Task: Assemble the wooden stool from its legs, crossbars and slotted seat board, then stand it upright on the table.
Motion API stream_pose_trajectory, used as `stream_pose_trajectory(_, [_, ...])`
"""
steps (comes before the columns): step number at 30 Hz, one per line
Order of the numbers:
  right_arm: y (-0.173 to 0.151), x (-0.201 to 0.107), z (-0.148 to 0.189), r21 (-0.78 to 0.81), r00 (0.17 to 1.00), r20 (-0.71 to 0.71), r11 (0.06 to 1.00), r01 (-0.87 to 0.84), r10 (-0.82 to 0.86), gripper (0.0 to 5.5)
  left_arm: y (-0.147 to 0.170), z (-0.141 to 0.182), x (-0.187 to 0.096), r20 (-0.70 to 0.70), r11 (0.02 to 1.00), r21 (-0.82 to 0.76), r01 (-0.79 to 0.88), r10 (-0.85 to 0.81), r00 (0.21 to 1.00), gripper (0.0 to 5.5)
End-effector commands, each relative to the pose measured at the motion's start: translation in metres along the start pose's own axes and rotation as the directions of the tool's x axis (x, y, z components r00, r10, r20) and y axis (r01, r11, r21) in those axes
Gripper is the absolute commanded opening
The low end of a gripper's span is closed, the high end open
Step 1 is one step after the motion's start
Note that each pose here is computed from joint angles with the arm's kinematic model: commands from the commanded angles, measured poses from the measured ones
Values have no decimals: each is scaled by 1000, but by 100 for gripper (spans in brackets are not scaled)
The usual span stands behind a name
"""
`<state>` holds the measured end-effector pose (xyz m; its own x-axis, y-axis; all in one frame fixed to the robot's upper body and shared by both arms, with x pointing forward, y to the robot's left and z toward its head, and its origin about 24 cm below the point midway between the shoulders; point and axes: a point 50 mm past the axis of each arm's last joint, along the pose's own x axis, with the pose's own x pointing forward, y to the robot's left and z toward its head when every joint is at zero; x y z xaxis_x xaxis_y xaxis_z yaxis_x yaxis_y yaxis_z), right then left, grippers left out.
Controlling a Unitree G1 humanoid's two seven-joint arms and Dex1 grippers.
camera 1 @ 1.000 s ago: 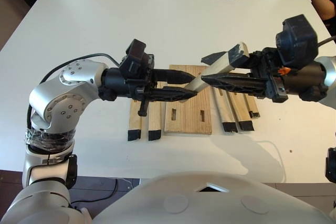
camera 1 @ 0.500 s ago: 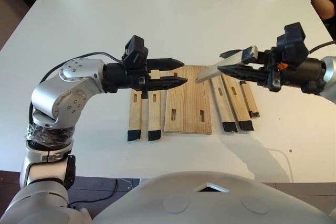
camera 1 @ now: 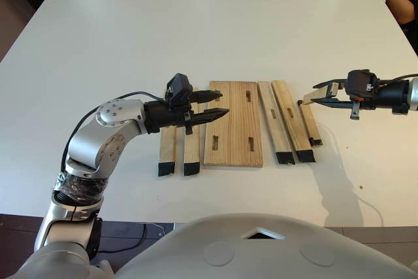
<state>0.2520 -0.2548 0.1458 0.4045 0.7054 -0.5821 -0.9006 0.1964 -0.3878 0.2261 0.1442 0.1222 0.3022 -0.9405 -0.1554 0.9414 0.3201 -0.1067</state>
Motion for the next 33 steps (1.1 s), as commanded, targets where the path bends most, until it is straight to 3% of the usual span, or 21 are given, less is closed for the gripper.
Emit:
stream_pose_trajectory(1, [-3, 6, 8, -51, 999, 49, 999, 16, -13, 130, -6, -3, 3, -12, 1000, -3, 9, -9, 1000, 230])
stream_pose_trajectory(14, [41, 19, -19, 92, 983, 35, 979, -183, 180, 130, -14, -3, 4, -17, 999, -1, 37, -37, 999, 230])
stream_pose_trajectory(26, [29, 16, -9, 144, 964, 59, 953, -266, 260, 130, -17, -4, 5, -21, 999, -5, 43, -43, 999, 230])
stream_pose_trajectory(33, [35, 40, -23, 261, 919, 22, 885, -385, 393, 130, -19, -7, 10, -39, 998, -7, 59, -59, 997, 230])
